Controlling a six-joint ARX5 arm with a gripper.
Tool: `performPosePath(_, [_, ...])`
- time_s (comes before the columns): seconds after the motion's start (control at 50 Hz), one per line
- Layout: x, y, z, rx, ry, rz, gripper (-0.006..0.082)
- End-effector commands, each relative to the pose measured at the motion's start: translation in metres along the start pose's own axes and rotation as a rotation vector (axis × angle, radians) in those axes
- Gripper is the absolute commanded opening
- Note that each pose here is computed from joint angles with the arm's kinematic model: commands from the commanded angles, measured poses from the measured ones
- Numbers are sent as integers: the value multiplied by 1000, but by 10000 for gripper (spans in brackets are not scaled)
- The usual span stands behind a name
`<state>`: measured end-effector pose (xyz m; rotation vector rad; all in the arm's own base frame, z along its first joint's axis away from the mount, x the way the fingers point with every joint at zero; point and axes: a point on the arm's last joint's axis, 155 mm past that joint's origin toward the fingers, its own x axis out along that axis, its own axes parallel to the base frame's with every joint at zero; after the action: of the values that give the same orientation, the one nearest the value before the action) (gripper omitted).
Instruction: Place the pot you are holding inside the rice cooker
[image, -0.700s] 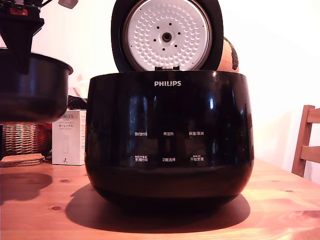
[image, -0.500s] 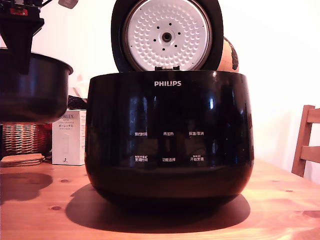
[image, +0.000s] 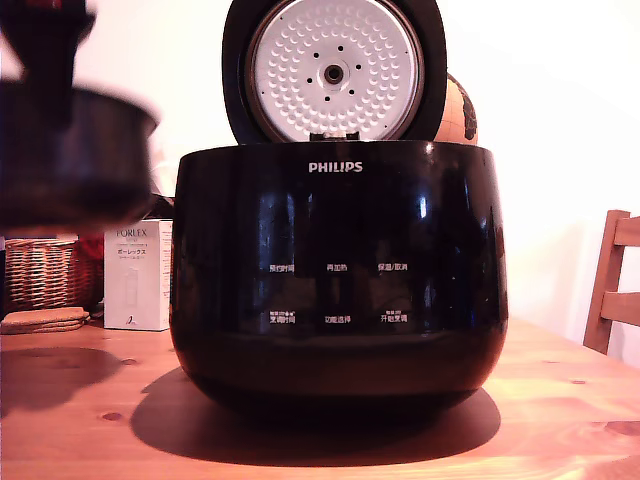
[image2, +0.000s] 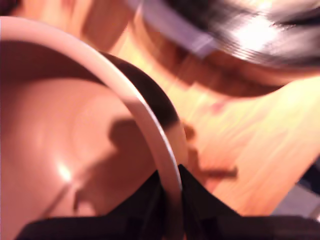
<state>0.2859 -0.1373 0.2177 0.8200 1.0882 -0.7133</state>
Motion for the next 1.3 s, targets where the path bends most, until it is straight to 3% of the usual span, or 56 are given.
performPosePath(0.0, [-22,0,9,0,-74,43,-21])
performPosePath(0.66, [-75,-52,61,195,-267,45,-22])
performPosePath(0.98, [-78,-72,74,256,-291,17,-22])
performPosePath(1.28, [-82,-87,106,317,-330,-13,-22])
